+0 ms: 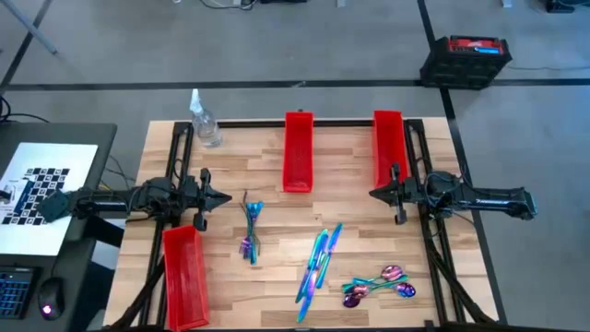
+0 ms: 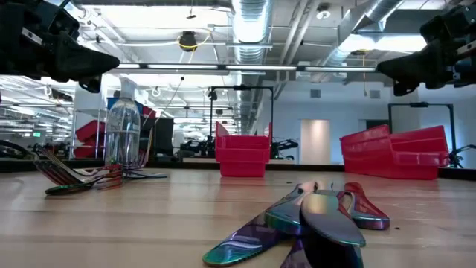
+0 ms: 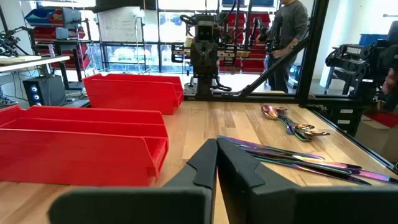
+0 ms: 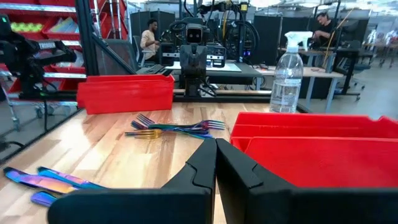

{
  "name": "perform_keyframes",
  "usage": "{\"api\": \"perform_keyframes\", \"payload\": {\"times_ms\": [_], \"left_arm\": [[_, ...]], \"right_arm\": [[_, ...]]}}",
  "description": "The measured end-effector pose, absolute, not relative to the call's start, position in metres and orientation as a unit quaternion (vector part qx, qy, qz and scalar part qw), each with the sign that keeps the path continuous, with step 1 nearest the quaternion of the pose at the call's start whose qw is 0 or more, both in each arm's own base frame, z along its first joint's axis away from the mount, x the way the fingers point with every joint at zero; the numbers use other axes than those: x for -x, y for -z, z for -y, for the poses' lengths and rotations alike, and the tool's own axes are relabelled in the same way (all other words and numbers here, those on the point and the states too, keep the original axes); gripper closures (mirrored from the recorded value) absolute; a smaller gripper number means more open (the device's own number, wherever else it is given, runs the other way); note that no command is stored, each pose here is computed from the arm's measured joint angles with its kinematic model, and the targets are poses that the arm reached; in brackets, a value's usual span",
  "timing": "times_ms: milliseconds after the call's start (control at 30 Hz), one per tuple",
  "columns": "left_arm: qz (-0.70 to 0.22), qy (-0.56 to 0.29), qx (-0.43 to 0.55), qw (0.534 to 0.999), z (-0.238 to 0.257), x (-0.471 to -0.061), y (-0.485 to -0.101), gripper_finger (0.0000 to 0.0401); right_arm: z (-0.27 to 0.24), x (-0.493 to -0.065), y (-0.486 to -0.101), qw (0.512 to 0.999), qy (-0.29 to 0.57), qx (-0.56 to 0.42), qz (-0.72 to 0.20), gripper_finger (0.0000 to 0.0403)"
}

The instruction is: Sort silverware

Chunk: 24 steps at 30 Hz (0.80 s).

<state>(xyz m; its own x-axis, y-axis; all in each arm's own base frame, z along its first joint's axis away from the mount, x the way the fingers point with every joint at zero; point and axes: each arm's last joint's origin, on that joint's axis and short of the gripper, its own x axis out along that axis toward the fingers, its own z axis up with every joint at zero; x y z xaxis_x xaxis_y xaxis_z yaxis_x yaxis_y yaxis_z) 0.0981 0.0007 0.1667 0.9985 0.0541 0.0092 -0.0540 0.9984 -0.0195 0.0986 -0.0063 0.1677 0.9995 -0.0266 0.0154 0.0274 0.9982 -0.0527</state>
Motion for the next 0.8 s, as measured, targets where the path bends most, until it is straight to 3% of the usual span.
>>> {"api": "perform_keyframes", "payload": {"times_ms": [333, 800], "left_arm": [[0.005, -0.027, 0.010, 1.000, -0.0007, -0.0981, -0.1667, 0.0401], [0.005, -0.027, 0.010, 1.000, -0.0007, -0.0981, -0.1666, 0.0401]], "right_arm": [[0.0071, -0.0986, -0.1678, 0.999, 0.017, -0.029, 0.009, 0.0403], [0.0071, -0.0986, -0.1676, 0.999, 0.017, -0.030, 0.008, 0.0403]]}}
